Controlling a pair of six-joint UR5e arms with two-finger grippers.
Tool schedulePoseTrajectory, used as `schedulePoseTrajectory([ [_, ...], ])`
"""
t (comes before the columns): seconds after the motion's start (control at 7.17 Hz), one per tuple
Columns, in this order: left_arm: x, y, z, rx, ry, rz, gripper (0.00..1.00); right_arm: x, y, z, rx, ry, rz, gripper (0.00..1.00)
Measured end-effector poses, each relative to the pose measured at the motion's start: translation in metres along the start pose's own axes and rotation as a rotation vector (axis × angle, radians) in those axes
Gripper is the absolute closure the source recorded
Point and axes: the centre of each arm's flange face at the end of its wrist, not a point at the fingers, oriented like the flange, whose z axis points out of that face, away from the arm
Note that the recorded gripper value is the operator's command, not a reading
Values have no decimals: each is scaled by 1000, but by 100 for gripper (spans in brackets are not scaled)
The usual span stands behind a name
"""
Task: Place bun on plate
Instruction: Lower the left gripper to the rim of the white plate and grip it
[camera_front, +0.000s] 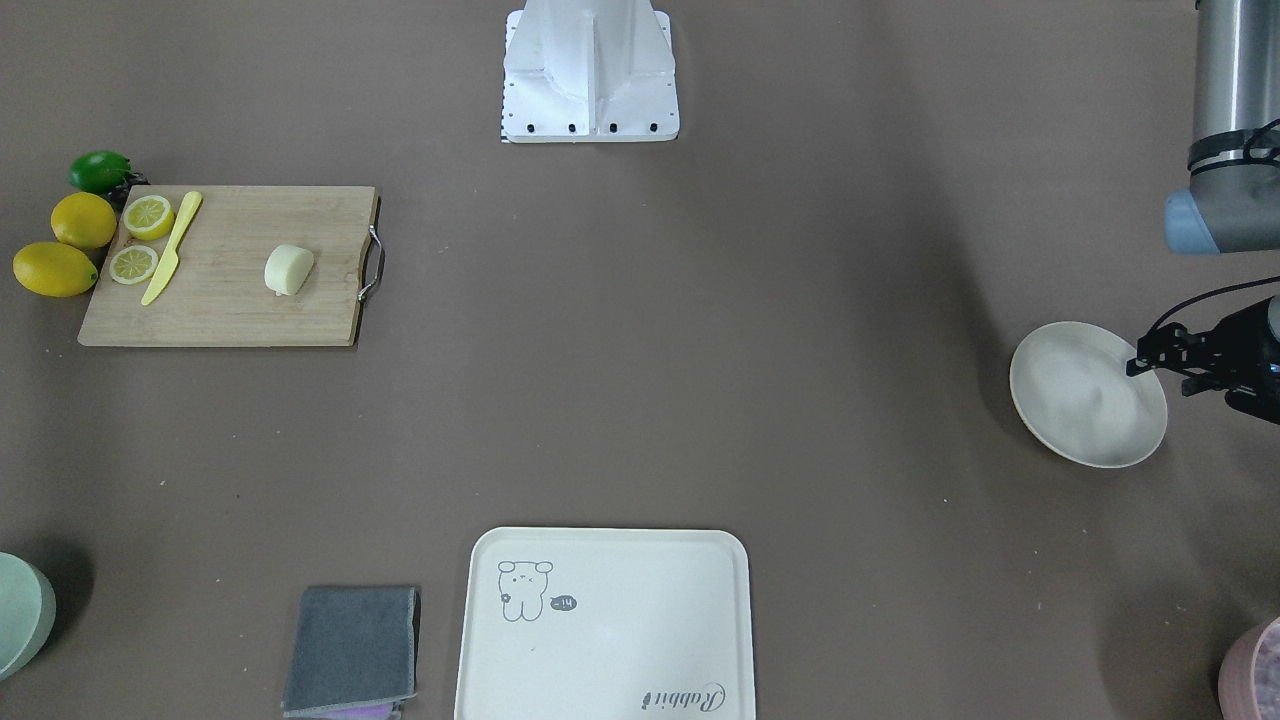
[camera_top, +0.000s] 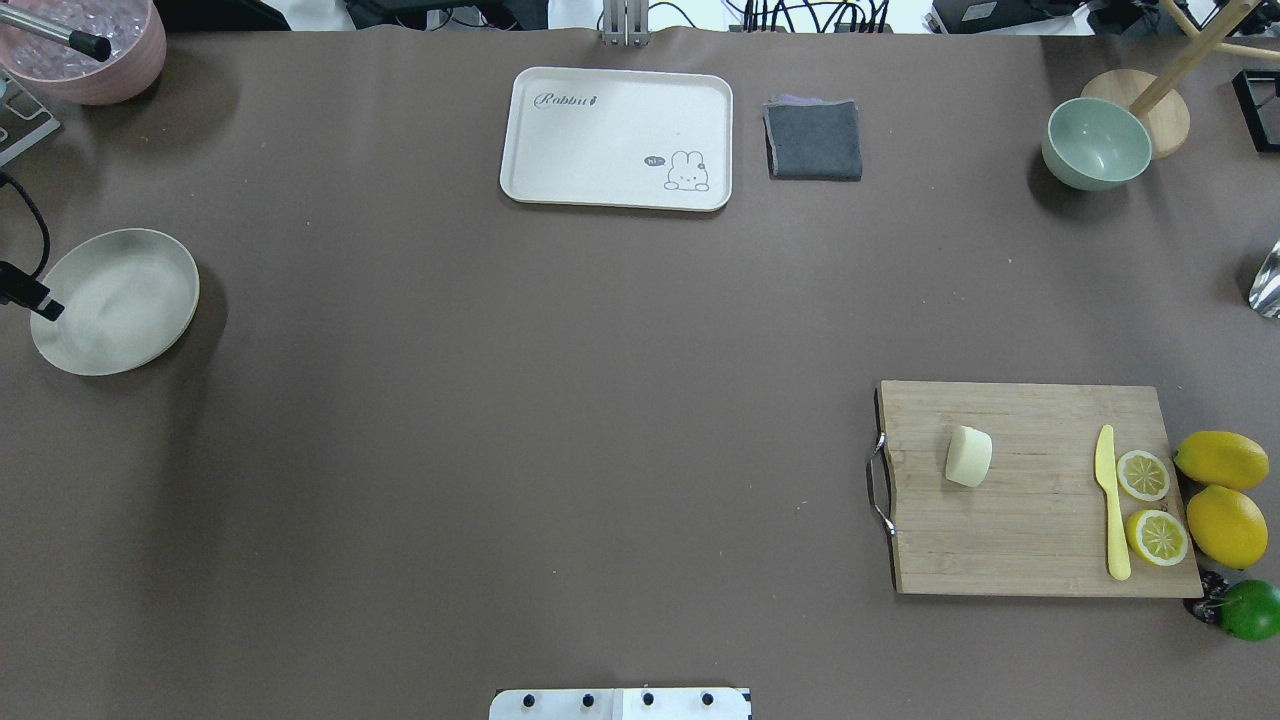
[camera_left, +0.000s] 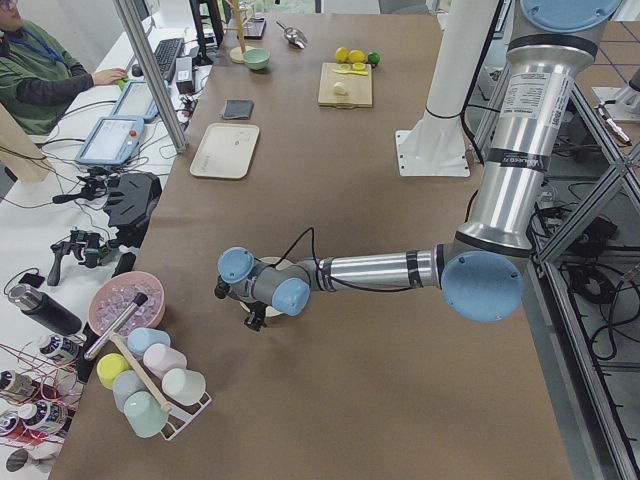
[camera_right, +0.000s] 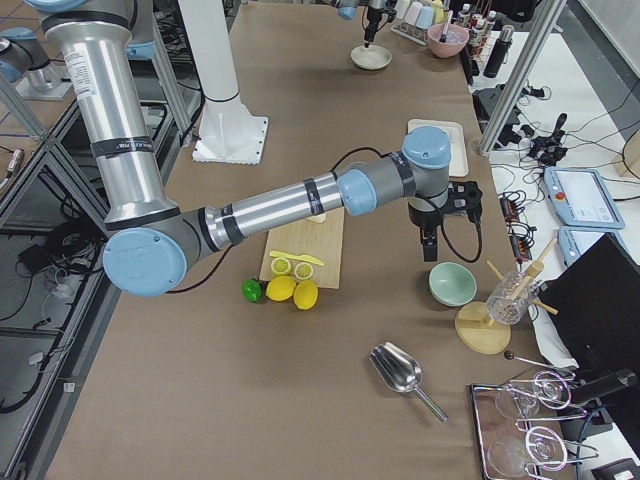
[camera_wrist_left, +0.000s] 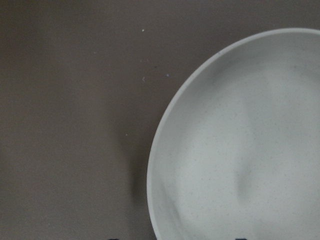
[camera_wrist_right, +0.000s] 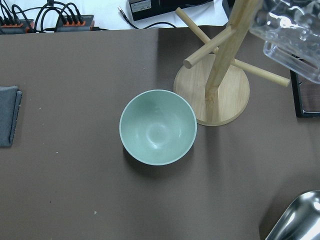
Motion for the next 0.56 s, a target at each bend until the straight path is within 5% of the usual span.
schedulePoseTrajectory([
  [0.14,-1,1,1,-3,1,-4,43,-1,0,-1,1,-1,-2,0],
  [0.28,-1,-1,2,-4,3,-6,82,-2,-1,-2,3,-1,-3,0],
  [0.42,-1,-2,1,-3,3,-4,100,-4,-1,-2,5,-2,-6,0],
  [0.56,0,-2,2,0,1,2,100,-6,-3,-3,7,-3,-11,0],
])
